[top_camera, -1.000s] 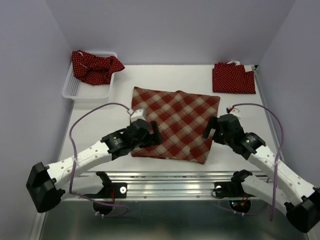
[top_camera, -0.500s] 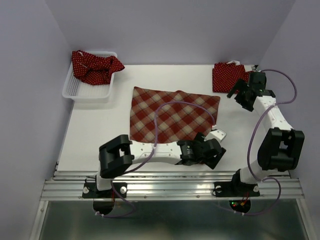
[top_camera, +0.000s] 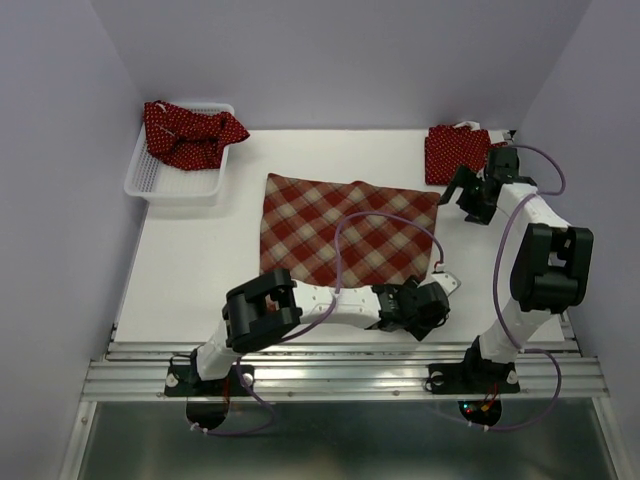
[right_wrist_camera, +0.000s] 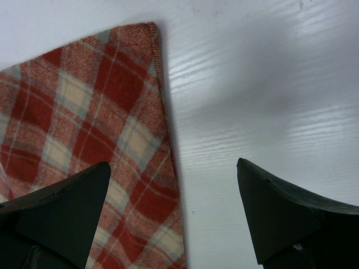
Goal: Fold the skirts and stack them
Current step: Fold the skirt
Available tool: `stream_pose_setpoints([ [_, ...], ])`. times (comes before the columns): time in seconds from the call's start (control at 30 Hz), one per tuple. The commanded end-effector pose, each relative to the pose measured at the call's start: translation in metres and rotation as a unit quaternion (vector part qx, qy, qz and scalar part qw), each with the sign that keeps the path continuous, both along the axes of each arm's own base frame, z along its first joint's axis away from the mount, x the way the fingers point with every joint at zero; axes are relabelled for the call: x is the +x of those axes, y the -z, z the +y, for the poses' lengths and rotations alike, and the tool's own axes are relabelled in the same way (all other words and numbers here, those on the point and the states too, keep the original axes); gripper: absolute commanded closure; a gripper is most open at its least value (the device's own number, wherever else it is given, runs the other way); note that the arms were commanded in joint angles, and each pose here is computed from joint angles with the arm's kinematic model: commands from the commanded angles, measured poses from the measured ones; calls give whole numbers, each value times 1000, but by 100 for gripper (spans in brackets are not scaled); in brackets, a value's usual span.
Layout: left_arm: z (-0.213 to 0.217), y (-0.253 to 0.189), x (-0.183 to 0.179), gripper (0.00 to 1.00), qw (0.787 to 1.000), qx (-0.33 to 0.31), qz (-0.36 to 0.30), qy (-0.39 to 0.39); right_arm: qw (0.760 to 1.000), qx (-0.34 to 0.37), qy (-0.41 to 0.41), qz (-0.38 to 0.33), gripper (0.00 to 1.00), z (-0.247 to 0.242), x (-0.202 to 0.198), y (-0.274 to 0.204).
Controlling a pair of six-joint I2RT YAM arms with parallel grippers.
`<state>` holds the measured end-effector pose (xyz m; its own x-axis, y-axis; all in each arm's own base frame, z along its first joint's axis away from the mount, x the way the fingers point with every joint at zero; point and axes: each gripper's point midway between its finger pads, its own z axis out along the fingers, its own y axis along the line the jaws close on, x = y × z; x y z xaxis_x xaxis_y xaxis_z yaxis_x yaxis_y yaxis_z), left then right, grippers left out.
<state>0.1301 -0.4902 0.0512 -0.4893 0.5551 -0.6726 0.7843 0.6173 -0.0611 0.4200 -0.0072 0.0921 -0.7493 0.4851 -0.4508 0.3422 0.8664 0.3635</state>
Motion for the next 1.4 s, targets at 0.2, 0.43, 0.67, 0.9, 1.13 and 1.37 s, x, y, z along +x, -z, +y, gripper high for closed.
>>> stream_pose_setpoints([
  [0.2, 10, 26, 9, 51, 1000, 15, -4, -22, 993, 54, -67, -83, 0, 25, 37, -18],
  [0.43, 28, 52, 13, 100, 998, 49, 3, -41, 995, 39, -60, -73, 0, 21, 55, -4],
  [0.67, 27, 26, 12, 100, 998, -13, 5, -56, 998, -11, -33, -47, 0, 2, 75, 12],
  [0.9, 21, -3, 8, 100, 996, -65, 21, -63, 999, 9, -51, -8, 15, 8, 78, 43],
  [1.13, 14, -6, 2, 100, 994, -83, 45, -51, 998, 10, -58, 17, 47, 19, 58, 67],
  [1.37, 13, -11, 1, 100, 993, -97, 52, -51, 996, 32, -78, 17, 76, 36, 59, 72],
])
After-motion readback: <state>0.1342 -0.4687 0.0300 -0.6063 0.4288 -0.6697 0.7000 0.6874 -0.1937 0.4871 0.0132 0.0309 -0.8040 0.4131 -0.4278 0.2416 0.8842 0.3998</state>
